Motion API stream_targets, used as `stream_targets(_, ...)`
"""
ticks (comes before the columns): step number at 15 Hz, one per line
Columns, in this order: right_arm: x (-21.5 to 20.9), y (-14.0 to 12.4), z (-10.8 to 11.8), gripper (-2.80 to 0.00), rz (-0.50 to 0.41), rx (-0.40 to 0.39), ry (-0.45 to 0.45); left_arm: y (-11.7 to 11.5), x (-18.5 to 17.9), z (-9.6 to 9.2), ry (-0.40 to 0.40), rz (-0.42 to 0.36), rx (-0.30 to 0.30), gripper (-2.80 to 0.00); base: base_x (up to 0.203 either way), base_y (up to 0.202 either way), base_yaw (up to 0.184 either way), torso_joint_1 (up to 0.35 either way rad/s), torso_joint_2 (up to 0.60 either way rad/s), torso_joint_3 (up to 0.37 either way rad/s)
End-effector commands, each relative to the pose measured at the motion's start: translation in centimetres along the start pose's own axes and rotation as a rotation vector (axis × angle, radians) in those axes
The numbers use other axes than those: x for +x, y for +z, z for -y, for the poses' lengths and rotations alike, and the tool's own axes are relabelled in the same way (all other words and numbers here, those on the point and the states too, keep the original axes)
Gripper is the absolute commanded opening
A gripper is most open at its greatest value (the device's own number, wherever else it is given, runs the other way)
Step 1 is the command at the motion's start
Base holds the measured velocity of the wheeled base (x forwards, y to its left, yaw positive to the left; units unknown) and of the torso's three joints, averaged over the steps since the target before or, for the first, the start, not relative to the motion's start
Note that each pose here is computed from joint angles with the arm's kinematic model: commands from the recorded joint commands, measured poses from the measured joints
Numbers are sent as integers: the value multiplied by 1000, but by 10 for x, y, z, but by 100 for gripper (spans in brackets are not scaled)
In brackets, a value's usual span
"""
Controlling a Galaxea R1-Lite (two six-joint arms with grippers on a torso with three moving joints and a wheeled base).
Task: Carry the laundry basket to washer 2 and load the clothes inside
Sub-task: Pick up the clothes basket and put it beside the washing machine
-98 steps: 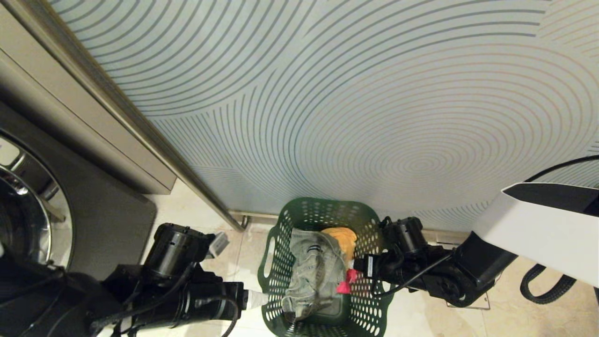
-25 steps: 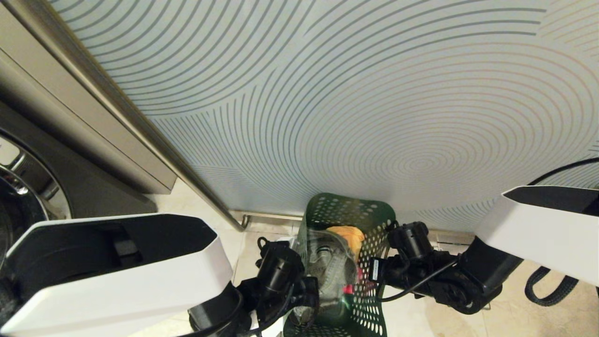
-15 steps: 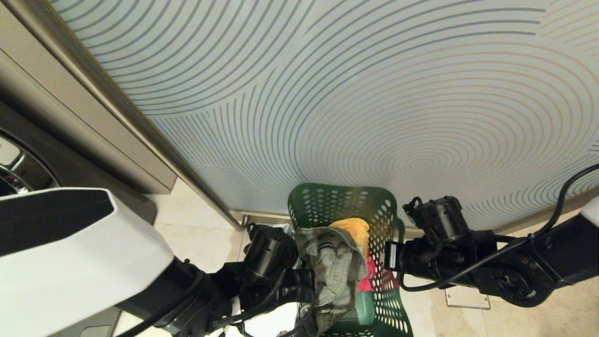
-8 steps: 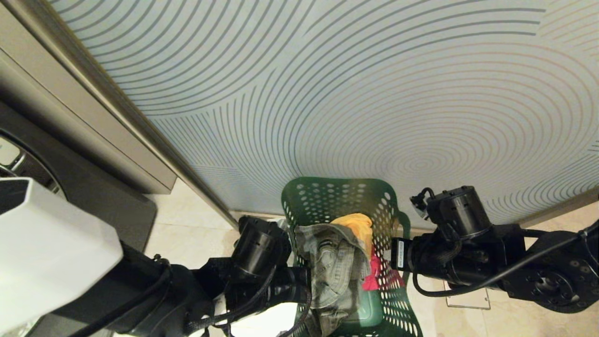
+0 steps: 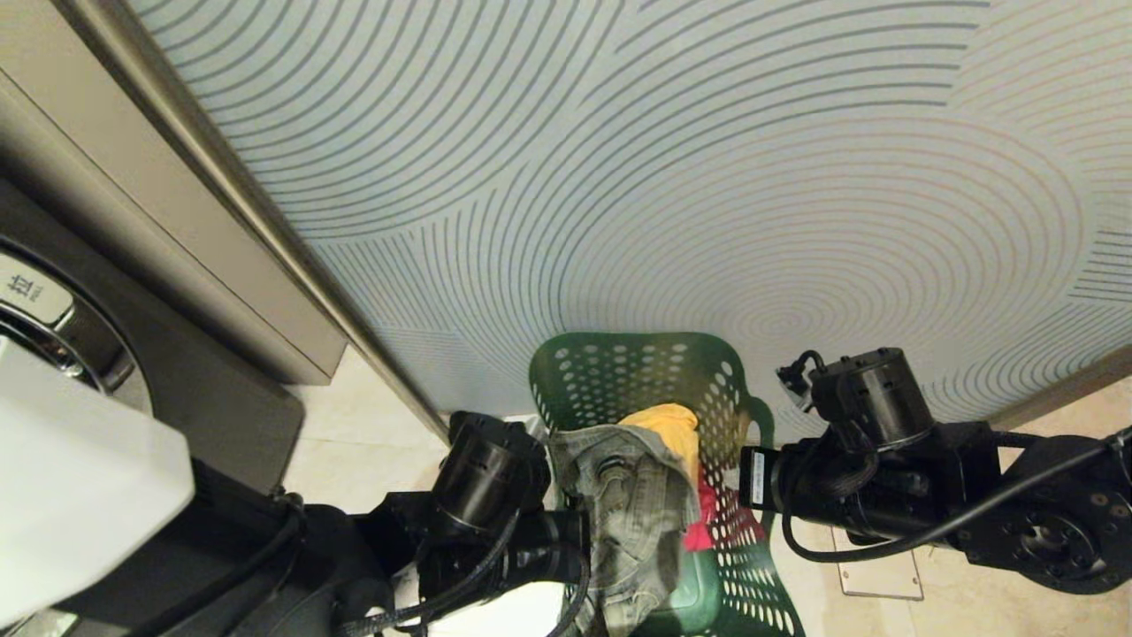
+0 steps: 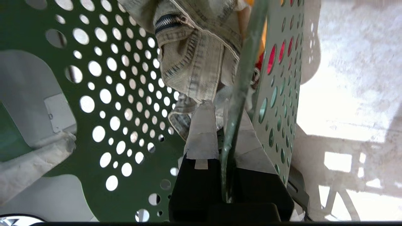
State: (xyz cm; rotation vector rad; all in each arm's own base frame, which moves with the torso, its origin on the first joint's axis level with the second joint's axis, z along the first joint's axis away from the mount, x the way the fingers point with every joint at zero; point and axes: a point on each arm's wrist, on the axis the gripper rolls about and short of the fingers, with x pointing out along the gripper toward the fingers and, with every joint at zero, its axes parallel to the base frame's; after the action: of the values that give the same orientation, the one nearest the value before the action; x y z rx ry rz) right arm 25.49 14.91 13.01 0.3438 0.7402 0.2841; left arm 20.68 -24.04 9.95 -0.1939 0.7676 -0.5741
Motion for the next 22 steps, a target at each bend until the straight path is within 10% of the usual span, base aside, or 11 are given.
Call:
stream_targets(1, -1, 0, -1, -280, 4, 1, 4, 0, -7, 0, -5, 8, -3, -280, 0, 0, 0, 1, 2, 198)
stream_targets(22, -8, -9, 4, -280, -27, -42, -39, -11, -22, 5, -17, -26, 20, -280, 0, 0, 0, 2, 3, 202)
